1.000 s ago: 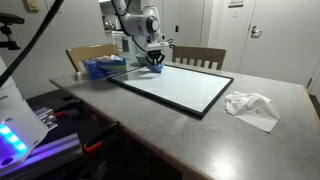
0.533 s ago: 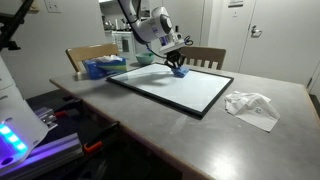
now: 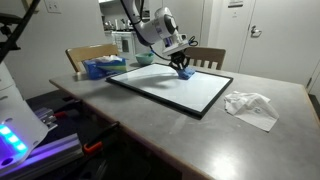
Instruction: Use the blue towel to clean the whiteboard
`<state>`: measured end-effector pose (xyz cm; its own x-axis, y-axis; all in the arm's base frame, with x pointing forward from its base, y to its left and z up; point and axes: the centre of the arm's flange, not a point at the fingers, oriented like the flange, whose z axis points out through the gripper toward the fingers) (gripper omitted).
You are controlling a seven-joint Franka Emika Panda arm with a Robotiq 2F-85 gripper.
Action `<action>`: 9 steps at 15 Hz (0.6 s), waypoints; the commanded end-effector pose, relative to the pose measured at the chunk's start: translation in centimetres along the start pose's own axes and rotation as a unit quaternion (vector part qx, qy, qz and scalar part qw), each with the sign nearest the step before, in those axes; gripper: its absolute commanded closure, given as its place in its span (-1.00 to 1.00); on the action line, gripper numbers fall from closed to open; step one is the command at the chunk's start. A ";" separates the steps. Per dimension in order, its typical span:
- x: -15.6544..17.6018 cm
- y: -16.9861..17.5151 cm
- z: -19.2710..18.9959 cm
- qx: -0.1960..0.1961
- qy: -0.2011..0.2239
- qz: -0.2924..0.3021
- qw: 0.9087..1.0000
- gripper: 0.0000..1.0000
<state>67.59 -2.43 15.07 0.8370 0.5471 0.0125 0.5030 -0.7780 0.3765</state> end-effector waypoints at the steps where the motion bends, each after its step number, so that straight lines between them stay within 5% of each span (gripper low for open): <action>1: 1.9 -6.0 2.3 0.082 0.025 -0.026 0.996 0.94; 9: 4.1 -8.9 0.8 0.189 0.070 -0.043 0.979 0.94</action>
<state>67.69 6.57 15.87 0.7577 0.6333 0.1579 0.6220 -0.7739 0.1192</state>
